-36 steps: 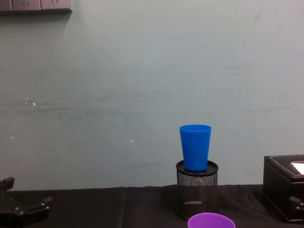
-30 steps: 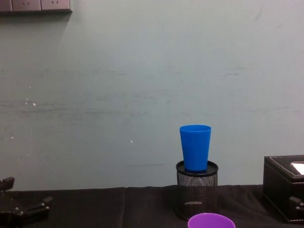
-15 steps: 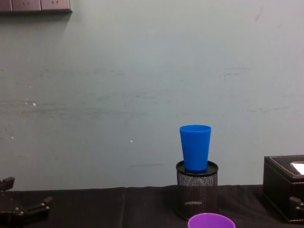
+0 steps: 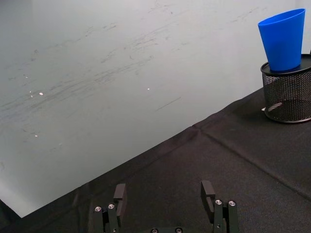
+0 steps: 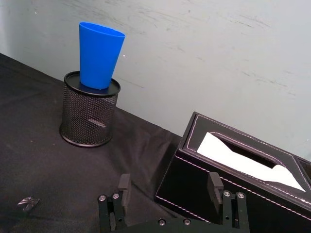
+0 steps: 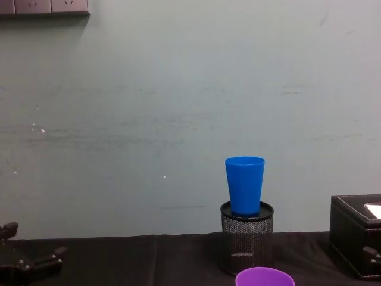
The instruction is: Pick up one cup with a gripper and tap it against the other cup.
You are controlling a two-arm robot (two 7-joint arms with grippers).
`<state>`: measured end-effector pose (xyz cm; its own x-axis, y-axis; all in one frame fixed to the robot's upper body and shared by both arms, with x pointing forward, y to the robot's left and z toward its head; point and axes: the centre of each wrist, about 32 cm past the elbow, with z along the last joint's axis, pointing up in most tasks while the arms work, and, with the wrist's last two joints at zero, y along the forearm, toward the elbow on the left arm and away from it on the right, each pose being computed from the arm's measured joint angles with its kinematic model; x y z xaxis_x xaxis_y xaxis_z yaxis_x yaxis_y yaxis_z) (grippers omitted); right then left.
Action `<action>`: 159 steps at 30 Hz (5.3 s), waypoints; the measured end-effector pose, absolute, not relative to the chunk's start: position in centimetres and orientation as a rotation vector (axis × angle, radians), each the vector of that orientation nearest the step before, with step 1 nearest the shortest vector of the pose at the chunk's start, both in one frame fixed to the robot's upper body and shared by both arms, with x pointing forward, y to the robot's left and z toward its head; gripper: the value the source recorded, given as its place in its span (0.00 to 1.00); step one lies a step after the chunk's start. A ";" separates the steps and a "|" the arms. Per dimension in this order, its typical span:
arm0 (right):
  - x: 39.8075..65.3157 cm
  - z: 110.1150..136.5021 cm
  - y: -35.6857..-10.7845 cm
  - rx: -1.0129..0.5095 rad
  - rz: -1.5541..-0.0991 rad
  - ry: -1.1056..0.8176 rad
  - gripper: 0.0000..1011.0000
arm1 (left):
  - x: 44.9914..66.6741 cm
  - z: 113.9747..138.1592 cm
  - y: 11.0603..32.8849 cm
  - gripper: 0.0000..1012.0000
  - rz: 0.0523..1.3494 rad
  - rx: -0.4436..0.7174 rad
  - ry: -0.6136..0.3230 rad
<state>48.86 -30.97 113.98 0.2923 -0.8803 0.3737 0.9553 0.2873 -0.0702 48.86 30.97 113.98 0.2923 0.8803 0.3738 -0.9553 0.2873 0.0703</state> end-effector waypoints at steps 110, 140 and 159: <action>48.3 110.2 -23.6 -0.085 -0.801 -0.103 0.99 | 48.9 114.0 31.0 0.99 1.248 0.304 -0.285; 48.4 112.9 -23.8 -0.064 -0.800 -0.132 0.73 | 48.9 114.0 31.0 0.99 1.248 0.304 -0.285; 49.5 120.7 -24.4 -0.042 -0.791 -0.168 0.73 | 48.9 114.0 31.0 0.99 1.248 0.304 -0.285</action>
